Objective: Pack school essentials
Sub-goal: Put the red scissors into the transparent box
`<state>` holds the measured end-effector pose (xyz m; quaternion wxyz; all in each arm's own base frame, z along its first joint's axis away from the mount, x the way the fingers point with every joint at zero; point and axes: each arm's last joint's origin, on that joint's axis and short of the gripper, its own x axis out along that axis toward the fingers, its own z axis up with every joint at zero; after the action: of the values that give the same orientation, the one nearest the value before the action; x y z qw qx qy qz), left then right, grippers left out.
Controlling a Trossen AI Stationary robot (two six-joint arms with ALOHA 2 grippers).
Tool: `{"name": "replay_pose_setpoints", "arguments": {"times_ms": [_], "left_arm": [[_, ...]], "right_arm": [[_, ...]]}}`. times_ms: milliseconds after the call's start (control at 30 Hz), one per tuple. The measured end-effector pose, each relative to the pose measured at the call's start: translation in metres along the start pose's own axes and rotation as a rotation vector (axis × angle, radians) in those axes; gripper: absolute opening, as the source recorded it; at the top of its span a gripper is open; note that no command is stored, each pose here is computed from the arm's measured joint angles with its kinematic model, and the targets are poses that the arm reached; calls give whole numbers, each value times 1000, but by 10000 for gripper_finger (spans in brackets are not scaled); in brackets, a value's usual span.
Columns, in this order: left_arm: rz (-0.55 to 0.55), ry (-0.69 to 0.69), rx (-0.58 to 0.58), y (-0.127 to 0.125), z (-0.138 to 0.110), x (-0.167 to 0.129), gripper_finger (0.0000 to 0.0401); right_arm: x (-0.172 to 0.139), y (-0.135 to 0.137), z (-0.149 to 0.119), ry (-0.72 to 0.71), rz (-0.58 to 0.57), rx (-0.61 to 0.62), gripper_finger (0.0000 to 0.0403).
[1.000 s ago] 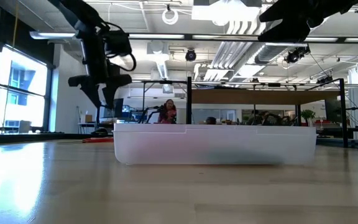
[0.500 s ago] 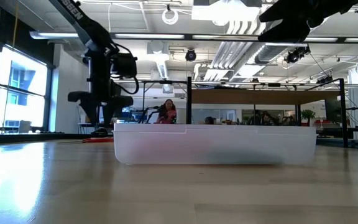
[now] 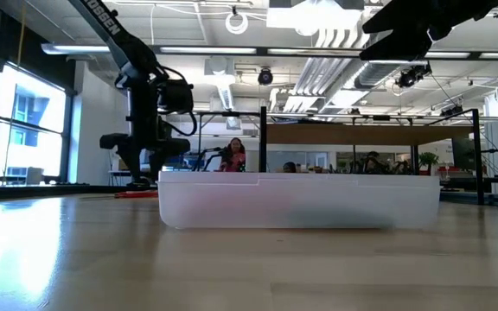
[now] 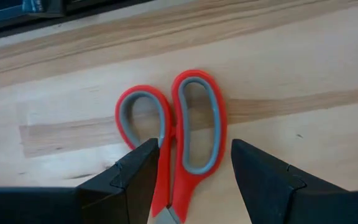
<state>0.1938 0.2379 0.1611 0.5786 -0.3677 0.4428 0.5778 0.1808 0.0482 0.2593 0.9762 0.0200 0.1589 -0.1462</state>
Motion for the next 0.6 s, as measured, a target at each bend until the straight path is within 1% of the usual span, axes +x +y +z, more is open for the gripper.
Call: {"name": "replay_pose_setpoints", "arguments": {"times_ms": [300, 600], "left_arm": [[20, -6, -13, 4, 3, 2, 190], [56, 25, -8, 4, 1, 15, 190]], "right_arm": [[0, 1, 0, 5, 19, 6, 399], [0, 1, 0, 7, 18, 10, 399]]}}
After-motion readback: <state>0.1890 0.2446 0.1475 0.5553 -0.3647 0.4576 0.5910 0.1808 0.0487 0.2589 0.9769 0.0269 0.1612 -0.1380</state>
